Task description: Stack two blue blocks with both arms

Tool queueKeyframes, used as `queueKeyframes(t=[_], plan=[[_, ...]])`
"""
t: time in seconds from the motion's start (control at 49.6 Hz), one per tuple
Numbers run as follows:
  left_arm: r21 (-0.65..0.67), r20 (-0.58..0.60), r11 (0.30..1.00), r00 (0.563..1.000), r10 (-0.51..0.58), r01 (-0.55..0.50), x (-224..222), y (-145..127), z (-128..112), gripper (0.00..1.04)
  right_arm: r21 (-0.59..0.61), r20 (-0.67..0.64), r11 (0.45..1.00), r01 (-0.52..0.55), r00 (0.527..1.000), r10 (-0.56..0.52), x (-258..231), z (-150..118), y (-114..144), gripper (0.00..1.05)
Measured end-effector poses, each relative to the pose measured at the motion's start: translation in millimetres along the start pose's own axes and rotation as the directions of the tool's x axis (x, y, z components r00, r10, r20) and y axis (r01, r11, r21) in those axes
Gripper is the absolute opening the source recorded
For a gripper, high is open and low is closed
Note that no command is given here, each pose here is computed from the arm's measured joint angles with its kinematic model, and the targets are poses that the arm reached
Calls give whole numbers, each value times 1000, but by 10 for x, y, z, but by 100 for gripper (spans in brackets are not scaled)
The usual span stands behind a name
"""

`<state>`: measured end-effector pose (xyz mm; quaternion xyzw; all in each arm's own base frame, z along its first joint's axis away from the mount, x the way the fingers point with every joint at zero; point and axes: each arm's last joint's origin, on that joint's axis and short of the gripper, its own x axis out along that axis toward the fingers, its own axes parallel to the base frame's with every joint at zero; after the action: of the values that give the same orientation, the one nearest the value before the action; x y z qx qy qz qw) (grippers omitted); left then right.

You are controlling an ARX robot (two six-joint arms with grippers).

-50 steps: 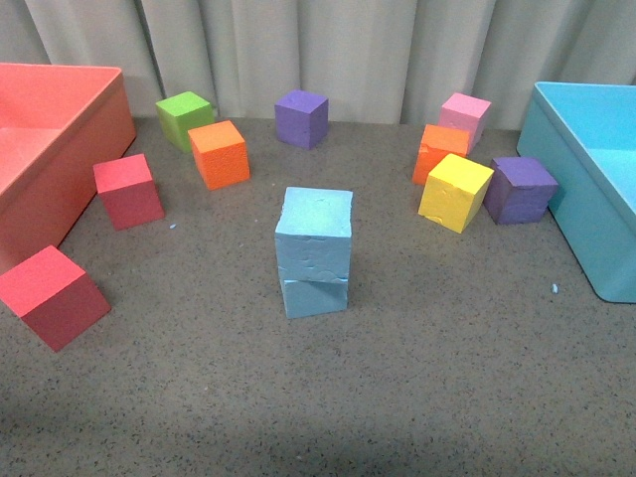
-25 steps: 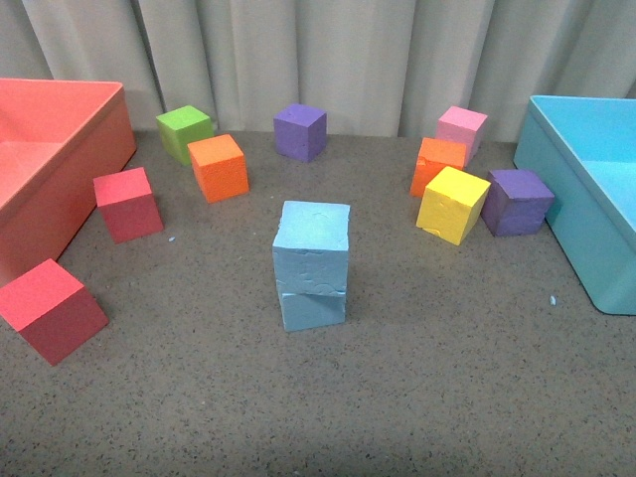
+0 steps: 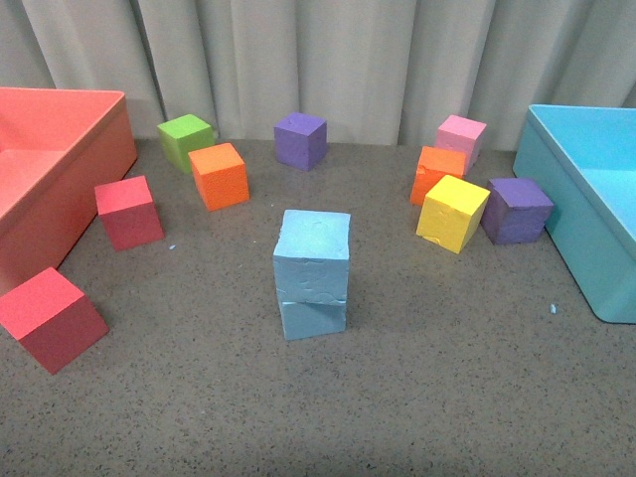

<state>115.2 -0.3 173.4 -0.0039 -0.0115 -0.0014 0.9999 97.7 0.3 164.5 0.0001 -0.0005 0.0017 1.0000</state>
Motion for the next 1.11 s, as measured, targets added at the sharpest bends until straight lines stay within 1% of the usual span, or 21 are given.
queueKeyframes(t=[0.363,0.423,0.504,0.645,0.685,0.705,0.765,1.047,1.088,1.108], plan=[[0,-2,1000,1000,0,0,-88,0,-7,4,0,0,1000,0,1000,0,0,0,0,95],[0,-35,1000,999,0,0,-143,0,-48,4,0,0,1000,0,1000,0,0,0,0,95],[0,-8,1000,1000,0,0,-181,0,-31,4,0,0,1000,0,1000,0,0,0,0,95],[0,-7,1000,1000,0,0,-184,0,-31,4,0,0,1000,0,1000,0,0,0,0,95],[0,-7,1000,1000,0,0,-184,0,-31,10,0,0,1000,0,1000,0,0,0,0,95],[0,-6,1000,1000,0,0,-185,0,-31,15,0,0,1000,0,1000,0,0,0,0,95],[0,-6,1000,1000,0,0,-185,0,-31,26,0,0,1000,0,1000,0,0,0,0,95],[0,-6,1000,1000,0,0,-185,0,-31,89,0,0,1000,0,1000,0,0,0,0,95],[0,-7,1000,1000,0,0,-185,0,-31,99,0,0,1000,0,1000,0,0,0,0,95],[2,-7,1000,1000,0,0,-185,0,-31,100,0,0,1000,0,1000,0,0,0,0,95]])
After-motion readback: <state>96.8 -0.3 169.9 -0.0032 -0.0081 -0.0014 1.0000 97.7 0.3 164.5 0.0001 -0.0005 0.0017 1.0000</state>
